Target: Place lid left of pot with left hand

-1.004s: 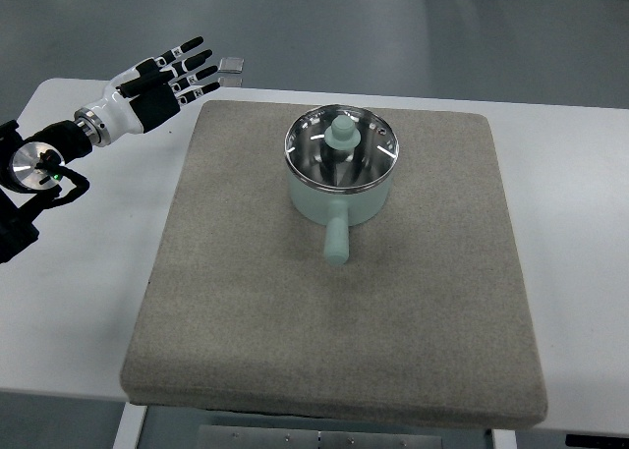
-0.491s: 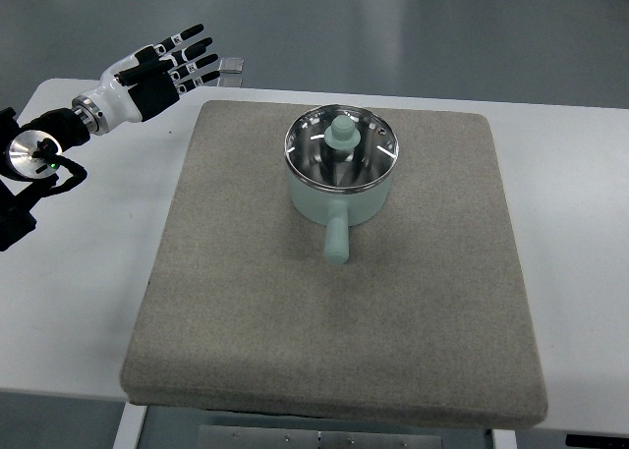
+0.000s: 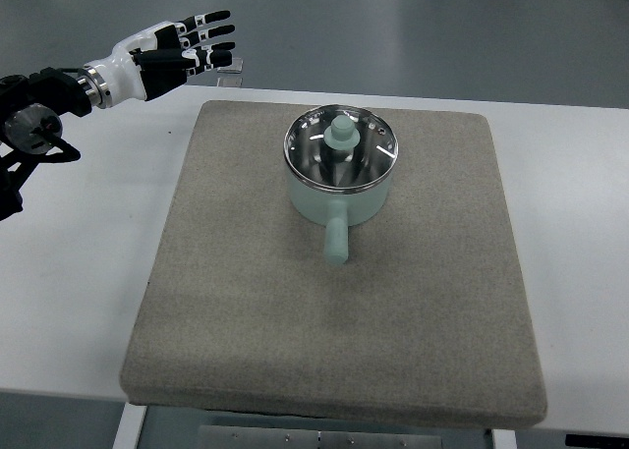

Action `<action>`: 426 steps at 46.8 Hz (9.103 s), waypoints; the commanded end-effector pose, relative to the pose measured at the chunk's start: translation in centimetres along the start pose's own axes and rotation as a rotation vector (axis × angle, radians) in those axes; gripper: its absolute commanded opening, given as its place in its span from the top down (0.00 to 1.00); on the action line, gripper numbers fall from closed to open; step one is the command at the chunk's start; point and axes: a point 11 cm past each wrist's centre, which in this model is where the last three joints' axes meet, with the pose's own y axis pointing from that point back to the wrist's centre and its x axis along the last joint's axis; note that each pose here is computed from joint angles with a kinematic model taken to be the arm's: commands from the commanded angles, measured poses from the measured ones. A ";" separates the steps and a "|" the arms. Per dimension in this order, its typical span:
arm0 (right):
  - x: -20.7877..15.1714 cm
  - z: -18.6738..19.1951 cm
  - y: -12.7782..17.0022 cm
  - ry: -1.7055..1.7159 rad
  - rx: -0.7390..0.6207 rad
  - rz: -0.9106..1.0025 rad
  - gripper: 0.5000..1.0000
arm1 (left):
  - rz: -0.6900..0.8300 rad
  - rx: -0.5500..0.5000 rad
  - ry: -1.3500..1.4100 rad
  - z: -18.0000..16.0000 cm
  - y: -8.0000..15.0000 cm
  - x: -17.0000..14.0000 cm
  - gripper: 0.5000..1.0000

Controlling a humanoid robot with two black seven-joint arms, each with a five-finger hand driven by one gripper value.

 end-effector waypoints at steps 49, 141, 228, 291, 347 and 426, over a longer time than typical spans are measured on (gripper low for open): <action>0.0 0.1 0.0 0.000 -0.001 0.000 0.15 | -0.376 0.217 -1.249 7.7 -4.4 -11.6 0.01; 0.0 0.0 0.0 0.000 0.001 0.000 0.15 | -0.510 0.282 -1.562 5.0 -9.9 -18.8 0.26; 0.0 0.0 0.0 0.000 0.001 0.000 0.15 | -0.492 0.285 -1.617 5.5 -10.0 -18.7 1.00; 0.0 0.0 0.0 0.000 0.001 0.000 0.15 | -0.233 0.401 -1.588 6.4 -1.6 -4.4 1.00; 0.0 0.0 0.0 0.000 0.001 0.000 0.15 | -0.173 0.357 -1.504 -2.7 -0.4 -3.2 0.01; 0.0 0.0 0.0 -0.001 0.001 0.000 0.15 | 0.150 -0.041 0.375 -0.5 5.1 5.7 0.01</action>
